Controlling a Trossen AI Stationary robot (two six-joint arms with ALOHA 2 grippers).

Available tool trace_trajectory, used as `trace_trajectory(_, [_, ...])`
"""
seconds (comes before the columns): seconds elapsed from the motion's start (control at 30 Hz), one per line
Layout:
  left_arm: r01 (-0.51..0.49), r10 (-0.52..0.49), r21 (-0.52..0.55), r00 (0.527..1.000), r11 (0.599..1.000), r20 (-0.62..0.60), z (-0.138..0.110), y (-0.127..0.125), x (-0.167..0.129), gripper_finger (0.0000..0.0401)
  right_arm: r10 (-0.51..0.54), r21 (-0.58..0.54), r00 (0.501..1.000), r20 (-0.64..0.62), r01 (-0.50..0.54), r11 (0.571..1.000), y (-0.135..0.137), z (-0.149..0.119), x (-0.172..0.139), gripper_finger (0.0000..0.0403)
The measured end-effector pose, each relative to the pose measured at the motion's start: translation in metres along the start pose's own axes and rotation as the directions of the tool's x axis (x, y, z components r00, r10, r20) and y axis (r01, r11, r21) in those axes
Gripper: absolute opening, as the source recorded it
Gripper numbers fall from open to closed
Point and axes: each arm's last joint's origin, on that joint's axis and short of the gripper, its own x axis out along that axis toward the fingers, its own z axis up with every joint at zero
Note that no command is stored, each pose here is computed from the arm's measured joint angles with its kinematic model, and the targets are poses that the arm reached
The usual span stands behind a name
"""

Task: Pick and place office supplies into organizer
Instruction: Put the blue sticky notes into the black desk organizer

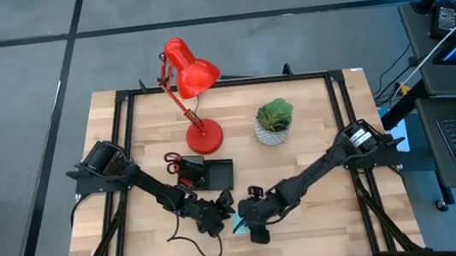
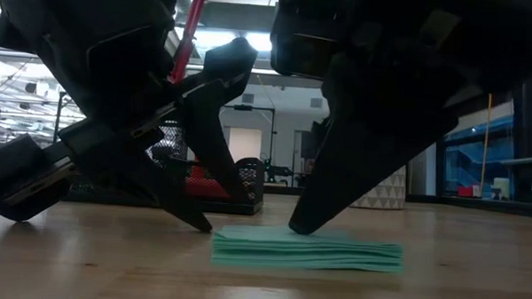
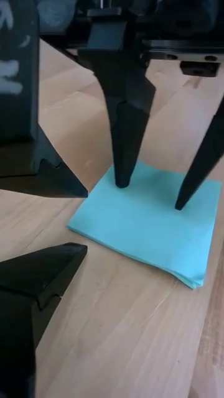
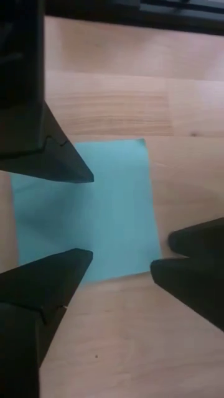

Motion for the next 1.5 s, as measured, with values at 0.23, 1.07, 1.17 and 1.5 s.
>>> trace_trajectory(0.23, [0.005,-0.005,-0.026,1.0,1.0,0.007,0.003,-0.004,-0.001,0.0129,0.002,-0.041,1.0,-0.019,-0.002,0.999,-0.004,0.001,0.0,0.0194])
trace_trajectory(1.07, [-0.064,0.06,-0.185,0.998,0.981,-0.027,0.016,-0.016,-0.013,0.0129,-0.271,0.23,0.963,-0.002,0.264,0.937,-0.014,-0.013,0.014,0.0193])
trace_trajectory(1.17, [-0.076,0.071,-0.198,0.997,0.977,-0.033,0.016,-0.015,-0.015,0.013,-0.276,0.258,0.961,-0.003,0.267,0.928,-0.015,-0.013,0.014,0.0193])
trace_trajectory(1.5, [-0.119,0.11,-0.264,0.993,0.957,-0.05,0.025,-0.022,-0.02,0.0144,-0.279,0.272,0.96,-0.01,0.271,0.923,-0.013,-0.01,0.012,0.0194])
